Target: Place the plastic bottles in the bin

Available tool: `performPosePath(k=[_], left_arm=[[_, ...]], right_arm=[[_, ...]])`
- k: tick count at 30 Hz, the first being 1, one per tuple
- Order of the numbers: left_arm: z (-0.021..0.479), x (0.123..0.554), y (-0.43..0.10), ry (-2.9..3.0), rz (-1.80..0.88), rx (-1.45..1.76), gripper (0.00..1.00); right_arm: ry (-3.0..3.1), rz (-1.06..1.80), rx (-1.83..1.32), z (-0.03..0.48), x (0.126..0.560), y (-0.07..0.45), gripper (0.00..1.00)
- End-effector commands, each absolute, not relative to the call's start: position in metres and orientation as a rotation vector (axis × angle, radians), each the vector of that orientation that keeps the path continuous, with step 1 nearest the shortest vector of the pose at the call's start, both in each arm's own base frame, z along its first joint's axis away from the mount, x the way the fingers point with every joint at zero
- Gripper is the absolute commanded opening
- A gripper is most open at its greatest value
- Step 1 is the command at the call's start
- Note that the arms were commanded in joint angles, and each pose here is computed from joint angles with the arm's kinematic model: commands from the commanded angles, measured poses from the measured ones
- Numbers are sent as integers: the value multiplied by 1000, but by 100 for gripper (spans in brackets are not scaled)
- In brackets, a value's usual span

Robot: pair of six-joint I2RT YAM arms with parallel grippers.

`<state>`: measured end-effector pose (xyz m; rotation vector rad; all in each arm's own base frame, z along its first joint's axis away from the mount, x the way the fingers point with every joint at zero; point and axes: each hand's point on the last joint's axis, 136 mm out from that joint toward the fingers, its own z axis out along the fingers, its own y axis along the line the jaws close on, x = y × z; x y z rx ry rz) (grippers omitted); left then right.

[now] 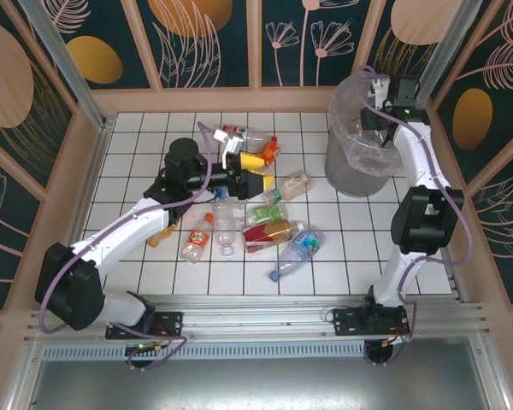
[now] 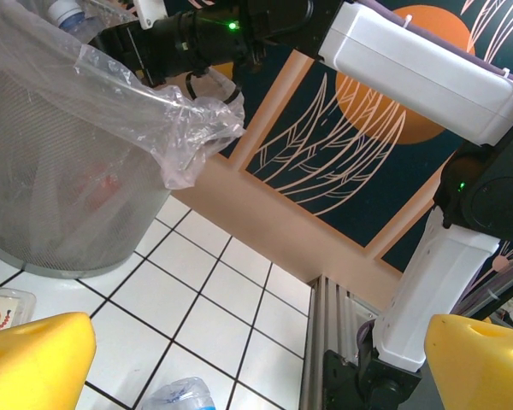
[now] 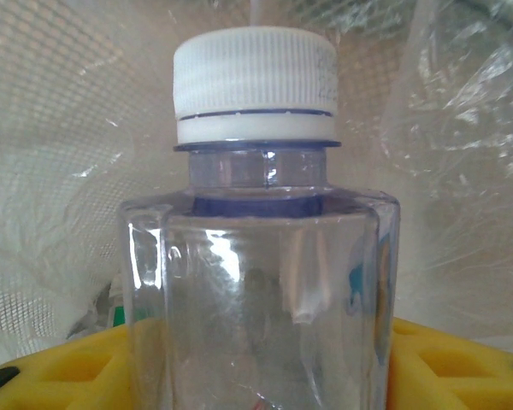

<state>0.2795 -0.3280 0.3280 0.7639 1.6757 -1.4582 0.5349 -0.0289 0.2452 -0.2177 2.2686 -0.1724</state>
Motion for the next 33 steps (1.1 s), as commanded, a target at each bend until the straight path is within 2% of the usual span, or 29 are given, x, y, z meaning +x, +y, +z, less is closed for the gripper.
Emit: performPosePath(k=[1,9,22,26,33], left_arm=[[339,277,-331,1629,-1456,812,99],[337,277,-332,1635,-1455,812,99],[337,277,-332,1637,-1456,814,99],[338,277,-332,1636,-1457,813,99],[341,277,-329,1632,-1431,811,99]], right_arm=[[2260,-220,-211,252,540,-38,59],[2292,-232,-194,235,542,-42,62],[2251,-226,-167,254,544,-38,70],[2220,-222,-166,268,543,-30,70],[2091,-146,-118,324,533,-15,70]])
